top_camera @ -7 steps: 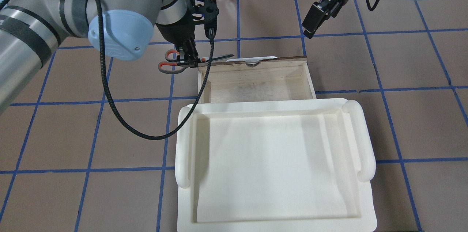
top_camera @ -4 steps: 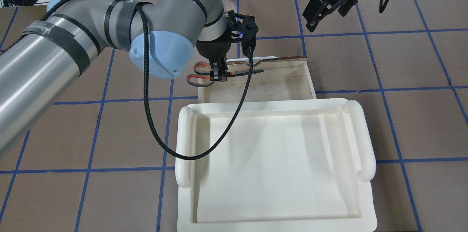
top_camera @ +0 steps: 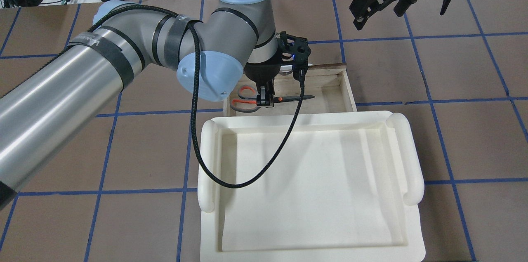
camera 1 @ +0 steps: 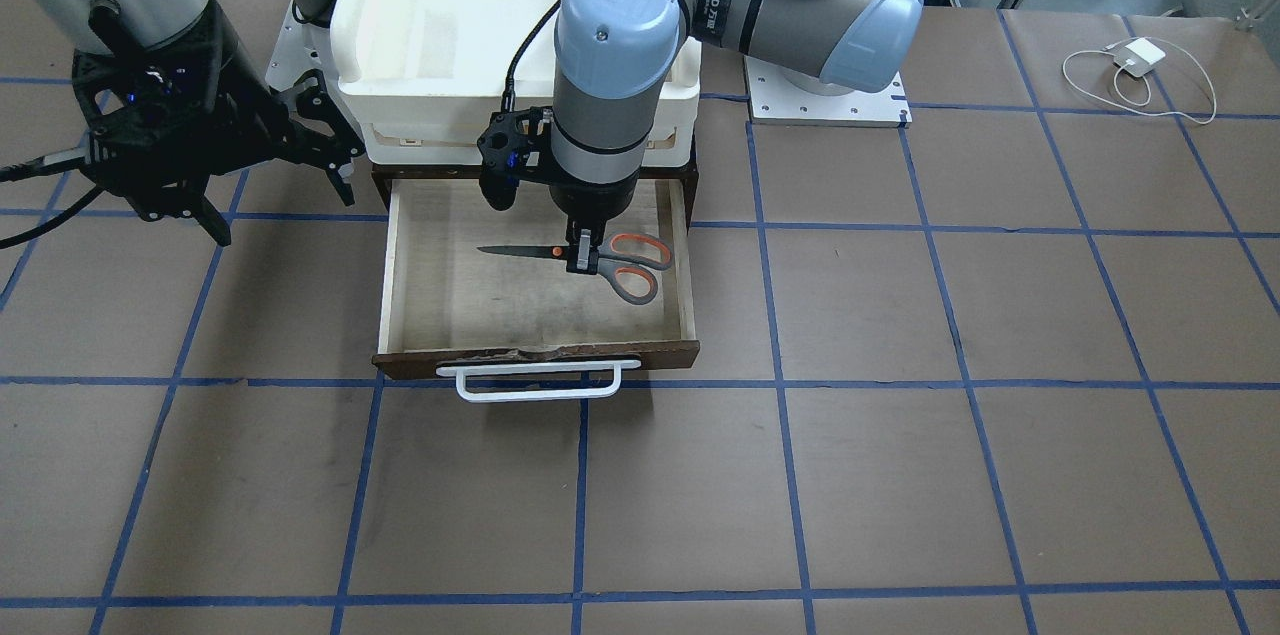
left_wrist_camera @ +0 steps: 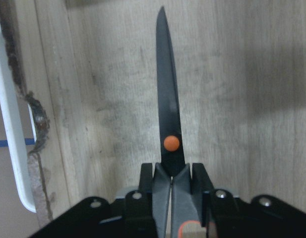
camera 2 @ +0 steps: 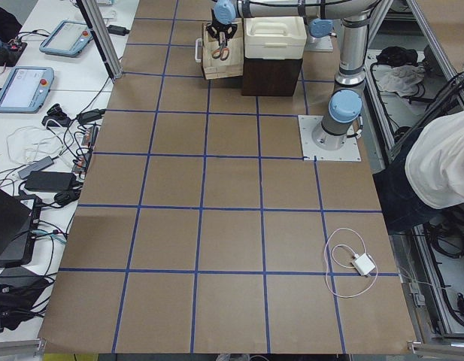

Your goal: Place scissors in drawer with both arms

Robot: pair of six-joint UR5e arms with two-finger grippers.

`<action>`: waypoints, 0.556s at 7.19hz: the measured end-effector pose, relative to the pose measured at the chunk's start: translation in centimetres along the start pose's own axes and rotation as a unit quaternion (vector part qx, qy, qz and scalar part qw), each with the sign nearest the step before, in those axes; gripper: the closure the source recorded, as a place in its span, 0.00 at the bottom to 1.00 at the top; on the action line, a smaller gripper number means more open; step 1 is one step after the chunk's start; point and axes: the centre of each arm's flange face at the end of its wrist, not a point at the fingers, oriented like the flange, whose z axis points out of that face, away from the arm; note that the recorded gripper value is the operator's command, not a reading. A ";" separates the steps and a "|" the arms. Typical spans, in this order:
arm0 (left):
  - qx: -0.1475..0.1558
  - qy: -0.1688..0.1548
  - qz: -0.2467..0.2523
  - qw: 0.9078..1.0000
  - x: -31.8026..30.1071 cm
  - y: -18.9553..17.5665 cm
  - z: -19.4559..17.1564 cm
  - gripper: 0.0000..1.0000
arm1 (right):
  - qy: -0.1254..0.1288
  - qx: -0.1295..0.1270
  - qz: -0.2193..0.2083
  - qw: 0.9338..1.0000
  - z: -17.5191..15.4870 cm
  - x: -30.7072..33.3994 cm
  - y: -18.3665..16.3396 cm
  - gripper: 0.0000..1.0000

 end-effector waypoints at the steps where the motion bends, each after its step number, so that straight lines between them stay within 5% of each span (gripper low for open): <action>1: 0.000 0.006 0.000 1.000 -0.1 -0.2 0.7 1.00 | 0.000 -0.001 0.002 1.000 0.0 0.5 0.1 0.00; 3: 0.001 0.017 -0.003 1.000 0.2 -0.8 1.9 0.96 | -0.001 -0.002 0.023 1.000 0.3 0.9 0.3 0.00; 4: -0.001 0.022 -0.004 1.000 0.3 -0.9 2.4 0.54 | 0.003 -0.002 0.052 0.999 0.3 0.9 0.3 0.00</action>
